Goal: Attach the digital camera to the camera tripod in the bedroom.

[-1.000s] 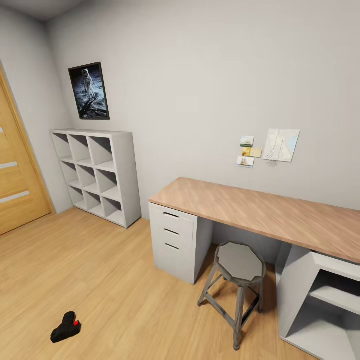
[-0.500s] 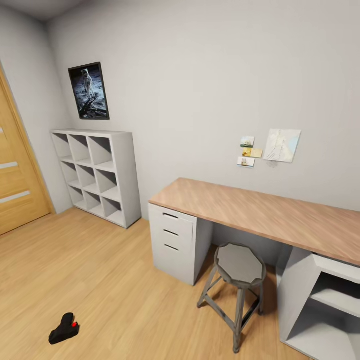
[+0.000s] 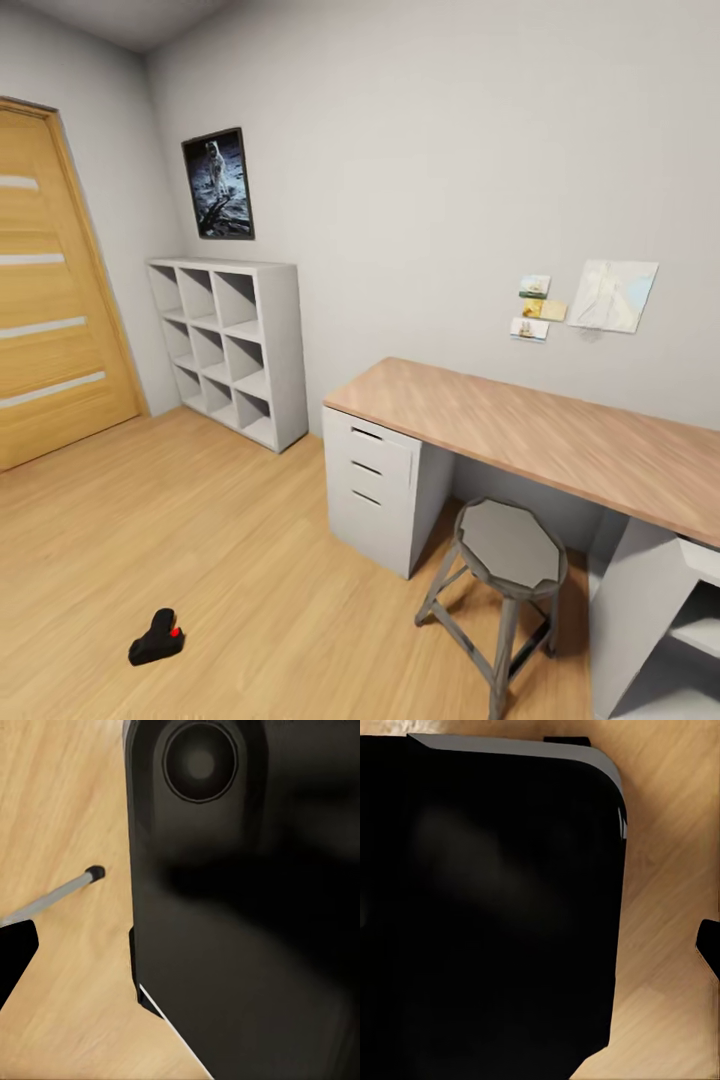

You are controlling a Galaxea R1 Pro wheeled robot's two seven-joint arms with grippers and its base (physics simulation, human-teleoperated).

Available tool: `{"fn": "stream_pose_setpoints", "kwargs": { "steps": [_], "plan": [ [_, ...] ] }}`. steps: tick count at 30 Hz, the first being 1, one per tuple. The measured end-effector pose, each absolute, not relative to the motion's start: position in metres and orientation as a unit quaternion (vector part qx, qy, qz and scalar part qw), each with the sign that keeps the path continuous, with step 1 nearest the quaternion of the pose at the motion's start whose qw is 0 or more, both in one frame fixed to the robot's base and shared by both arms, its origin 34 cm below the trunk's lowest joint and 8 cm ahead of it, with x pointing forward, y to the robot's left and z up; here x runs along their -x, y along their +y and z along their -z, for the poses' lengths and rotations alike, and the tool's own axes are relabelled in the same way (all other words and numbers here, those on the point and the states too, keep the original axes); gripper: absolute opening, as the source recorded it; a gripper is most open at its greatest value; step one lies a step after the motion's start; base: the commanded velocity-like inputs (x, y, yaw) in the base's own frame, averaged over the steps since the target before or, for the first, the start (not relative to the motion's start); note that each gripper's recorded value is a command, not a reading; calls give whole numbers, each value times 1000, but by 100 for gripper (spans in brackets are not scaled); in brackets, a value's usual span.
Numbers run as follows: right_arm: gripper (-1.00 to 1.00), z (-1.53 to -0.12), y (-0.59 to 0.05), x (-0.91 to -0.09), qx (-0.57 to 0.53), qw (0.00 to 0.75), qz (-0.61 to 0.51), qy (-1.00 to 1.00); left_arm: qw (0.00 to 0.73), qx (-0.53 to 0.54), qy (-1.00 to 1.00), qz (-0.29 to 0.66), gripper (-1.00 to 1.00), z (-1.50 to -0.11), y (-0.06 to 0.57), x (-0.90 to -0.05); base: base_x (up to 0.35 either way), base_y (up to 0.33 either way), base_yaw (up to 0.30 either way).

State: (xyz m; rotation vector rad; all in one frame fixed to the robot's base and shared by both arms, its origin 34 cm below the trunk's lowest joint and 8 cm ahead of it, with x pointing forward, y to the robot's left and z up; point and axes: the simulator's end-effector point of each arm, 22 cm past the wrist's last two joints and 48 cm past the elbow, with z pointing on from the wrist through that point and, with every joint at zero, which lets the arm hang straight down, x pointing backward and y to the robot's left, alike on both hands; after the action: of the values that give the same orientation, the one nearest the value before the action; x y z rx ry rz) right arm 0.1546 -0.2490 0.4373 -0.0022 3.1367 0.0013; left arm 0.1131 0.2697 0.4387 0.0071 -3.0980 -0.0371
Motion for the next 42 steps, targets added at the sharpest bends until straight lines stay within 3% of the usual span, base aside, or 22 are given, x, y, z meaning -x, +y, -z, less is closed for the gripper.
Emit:
{"fn": "stream_pose_setpoints", "kwargs": {
  "steps": [24,42],
  "plan": [
    [100,-437,-249,-157,1,5,0,1000,5,-5,-1000,13,100,-438,271,-126,9,-5,281],
    [100,-437,-249,-158,1,7,0,1000,-4,-29,-999,13,100,-438,272,-135,202,-154,284]
  ]
}}
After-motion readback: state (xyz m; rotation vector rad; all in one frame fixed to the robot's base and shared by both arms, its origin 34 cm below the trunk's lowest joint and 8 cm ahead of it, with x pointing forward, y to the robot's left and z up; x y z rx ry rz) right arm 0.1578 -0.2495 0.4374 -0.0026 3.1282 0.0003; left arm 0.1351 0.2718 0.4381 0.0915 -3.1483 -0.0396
